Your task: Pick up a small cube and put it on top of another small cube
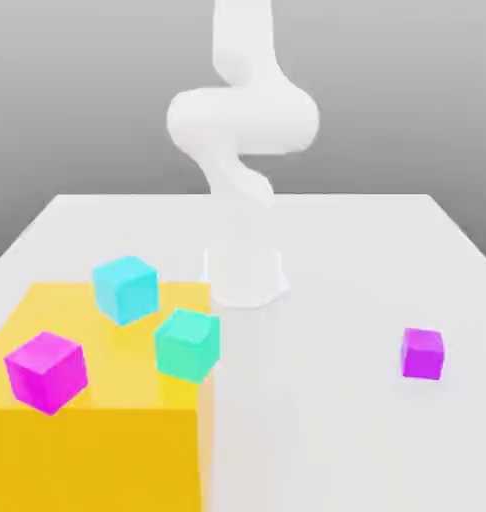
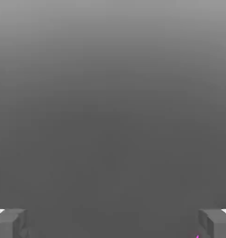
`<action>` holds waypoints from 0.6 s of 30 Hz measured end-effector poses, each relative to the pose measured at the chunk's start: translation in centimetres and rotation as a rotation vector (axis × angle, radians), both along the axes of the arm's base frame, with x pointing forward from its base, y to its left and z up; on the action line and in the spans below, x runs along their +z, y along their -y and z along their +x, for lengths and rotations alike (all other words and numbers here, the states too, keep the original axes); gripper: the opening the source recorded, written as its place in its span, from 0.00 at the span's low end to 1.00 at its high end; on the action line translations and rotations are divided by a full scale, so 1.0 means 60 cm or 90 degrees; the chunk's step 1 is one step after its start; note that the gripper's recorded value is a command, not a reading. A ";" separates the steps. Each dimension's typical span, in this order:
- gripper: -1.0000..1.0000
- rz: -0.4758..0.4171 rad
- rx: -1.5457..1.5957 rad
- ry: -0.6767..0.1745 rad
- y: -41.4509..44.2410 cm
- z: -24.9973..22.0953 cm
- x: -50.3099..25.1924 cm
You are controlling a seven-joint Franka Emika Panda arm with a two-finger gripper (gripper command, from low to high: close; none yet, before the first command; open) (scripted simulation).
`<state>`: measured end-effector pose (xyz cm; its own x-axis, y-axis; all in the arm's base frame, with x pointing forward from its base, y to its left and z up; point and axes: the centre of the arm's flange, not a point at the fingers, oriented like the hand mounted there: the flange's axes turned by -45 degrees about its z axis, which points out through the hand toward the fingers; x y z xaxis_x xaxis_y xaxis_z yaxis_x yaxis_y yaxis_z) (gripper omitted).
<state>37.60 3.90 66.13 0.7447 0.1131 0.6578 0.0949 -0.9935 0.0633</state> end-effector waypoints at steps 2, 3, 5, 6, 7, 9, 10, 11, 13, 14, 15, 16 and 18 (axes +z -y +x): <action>0.50 -0.044 0.066 -0.045 -0.061 0.033 -0.082; 0.50 -0.065 0.099 -0.067 -0.091 0.044 -0.124; 0.50 -0.103 0.167 -0.108 -0.146 0.056 -0.206; 0.50 -0.121 0.201 -0.129 -0.173 0.056 -0.248; 0.50 -0.139 0.236 -0.149 -0.199 0.054 -0.290; 0.50 -0.172 0.309 -0.189 -0.247 0.040 -0.373; 0.50 -0.188 0.348 -0.208 -0.270 0.028 -0.415; 0.50 -0.203 0.387 -0.228 -0.292 0.012 -0.457; 0.50 -0.232 0.472 -0.269 -0.332 -0.029 -0.541; 0.50 -0.246 0.518 -0.289 -0.351 -0.055 -0.584; 0.50 -0.258 0.564 -0.309 -0.367 -0.084 -0.624; 0.50 -0.269 0.607 -0.328 -0.379 -0.114 -0.660; 0.50 -0.292 0.710 -0.359 -0.409 -0.190 -0.723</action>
